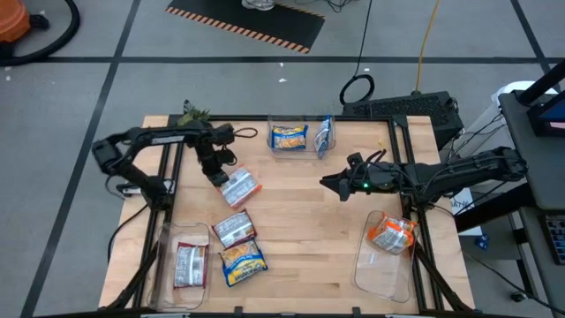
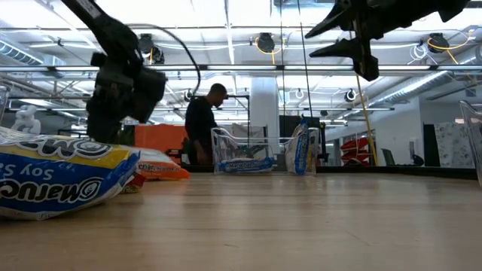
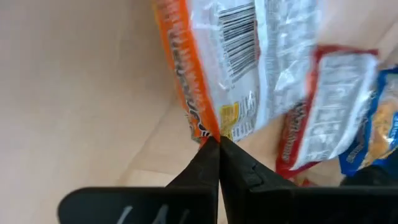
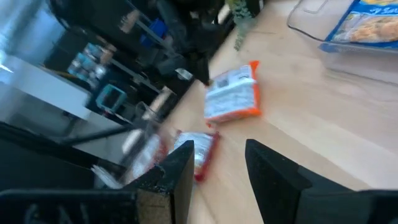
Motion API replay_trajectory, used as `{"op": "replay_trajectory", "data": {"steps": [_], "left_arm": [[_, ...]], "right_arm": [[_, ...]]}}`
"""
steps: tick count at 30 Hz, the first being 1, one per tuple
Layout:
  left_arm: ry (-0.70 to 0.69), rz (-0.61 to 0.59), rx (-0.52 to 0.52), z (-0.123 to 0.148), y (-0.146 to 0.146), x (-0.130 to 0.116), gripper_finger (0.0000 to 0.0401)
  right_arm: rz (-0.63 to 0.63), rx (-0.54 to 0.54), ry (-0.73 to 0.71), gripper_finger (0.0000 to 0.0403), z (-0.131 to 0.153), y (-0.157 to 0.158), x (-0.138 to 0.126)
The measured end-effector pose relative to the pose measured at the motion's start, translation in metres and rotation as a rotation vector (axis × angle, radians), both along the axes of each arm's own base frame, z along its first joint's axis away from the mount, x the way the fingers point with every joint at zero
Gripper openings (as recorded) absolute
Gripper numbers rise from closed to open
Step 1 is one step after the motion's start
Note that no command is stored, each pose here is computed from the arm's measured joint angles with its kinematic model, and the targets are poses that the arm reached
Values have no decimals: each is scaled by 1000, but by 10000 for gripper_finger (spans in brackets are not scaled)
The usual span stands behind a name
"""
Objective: Sort Maruchan noodles
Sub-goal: Put the orange noodle pack into the bottom right transparent bin
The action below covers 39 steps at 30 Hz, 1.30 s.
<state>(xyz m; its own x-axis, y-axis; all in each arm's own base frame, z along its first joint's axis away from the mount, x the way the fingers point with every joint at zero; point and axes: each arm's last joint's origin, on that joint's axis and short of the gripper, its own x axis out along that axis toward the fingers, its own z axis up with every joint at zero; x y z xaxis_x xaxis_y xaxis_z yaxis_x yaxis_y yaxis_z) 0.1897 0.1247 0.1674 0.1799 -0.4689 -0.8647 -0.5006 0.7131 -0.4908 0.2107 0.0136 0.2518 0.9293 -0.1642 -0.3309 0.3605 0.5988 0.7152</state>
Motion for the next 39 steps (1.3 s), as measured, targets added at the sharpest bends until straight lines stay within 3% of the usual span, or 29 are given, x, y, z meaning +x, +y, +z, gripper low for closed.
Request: {"op": "replay_trajectory", "data": {"steps": [6, 17, 22, 28, 34, 39], "left_arm": [[-11, -22, 203, 29, -16, -2, 1], [9, -138, 272, 32, -53, 14, 1], [22, -154, 329, 32, -71, 22, 0], [-17, -126, 344, 34, -87, 30, 0], [-65, -179, 372, 41, -104, 35, 0], [-102, -179, 402, 52, -114, 42, 0]], "right_arm": [[17, 23, -90, 139, 18, 3, 25], [239, -229, 66, 140, 35, -4, 144], [325, -242, 138, 157, 11, -25, 170], [389, -246, 144, 213, -30, -55, 191], [439, -312, 174, 264, -60, -57, 203], [447, -330, 161, 276, -75, -57, 210]]}}
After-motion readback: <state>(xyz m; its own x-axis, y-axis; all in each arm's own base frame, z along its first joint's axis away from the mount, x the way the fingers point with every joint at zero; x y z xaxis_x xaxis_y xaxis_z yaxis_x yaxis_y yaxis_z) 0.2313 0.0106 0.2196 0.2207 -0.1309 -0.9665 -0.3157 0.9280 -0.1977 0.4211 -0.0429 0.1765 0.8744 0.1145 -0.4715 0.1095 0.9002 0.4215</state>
